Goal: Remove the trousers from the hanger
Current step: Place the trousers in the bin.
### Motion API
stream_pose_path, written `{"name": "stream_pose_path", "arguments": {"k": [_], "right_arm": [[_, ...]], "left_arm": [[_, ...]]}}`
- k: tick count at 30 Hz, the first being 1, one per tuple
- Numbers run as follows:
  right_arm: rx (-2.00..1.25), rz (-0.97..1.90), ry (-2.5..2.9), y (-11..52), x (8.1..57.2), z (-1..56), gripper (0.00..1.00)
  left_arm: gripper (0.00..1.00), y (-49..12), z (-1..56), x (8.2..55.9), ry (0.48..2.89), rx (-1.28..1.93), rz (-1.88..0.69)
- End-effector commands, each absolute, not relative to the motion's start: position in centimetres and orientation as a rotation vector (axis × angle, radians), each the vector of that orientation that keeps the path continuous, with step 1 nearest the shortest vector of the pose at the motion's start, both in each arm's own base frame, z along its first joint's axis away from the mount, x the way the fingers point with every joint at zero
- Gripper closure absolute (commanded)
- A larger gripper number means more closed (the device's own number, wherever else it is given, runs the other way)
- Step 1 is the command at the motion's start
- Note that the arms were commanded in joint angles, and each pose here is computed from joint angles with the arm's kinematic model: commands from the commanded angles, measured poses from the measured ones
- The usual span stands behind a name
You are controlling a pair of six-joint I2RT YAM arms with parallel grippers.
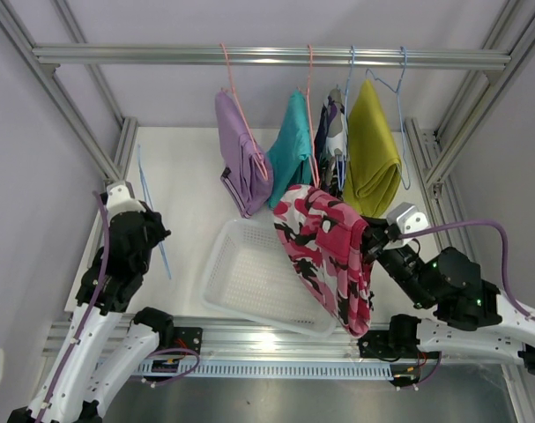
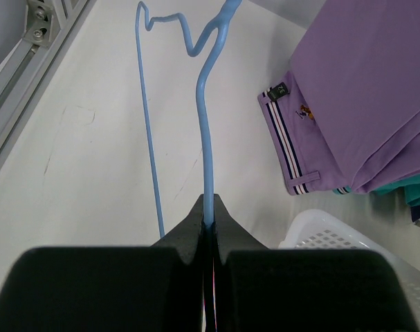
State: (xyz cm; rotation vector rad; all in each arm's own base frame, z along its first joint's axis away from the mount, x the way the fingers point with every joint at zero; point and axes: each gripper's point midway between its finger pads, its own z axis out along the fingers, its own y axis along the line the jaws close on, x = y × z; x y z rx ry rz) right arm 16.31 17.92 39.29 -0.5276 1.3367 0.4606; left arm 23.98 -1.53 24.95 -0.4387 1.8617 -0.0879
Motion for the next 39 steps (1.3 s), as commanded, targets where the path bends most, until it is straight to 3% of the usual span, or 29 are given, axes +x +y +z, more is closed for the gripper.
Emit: {"name": "stream_pose_path", "arguments": {"k": [1, 14, 26, 39], "right_arm": [[-0.328, 0.519, 1.314, 15.2, 16.6, 41.6, 1.00], [-0.290, 0.500, 1.358, 14.1, 16.8, 41.4, 1.00], [-0.627, 0.465, 1.524, 28.5, 17.8, 31.0, 1.00], [-0.886, 0.562, 1.583, 43.4, 15.8, 24.0, 0.98]], "left_arm": [[1.00, -1.8, 25.3, 24.1, 1.845, -0.426, -0.105], [0.99, -2.4, 25.4, 23.9, 1.847, -0.400, -0.135], [1.00, -2.9, 25.3, 23.5, 1.858, -0.371, -0.160], [1.00, -3.5, 25.6, 23.3, 1.854, -0.342, -0.196]]}}
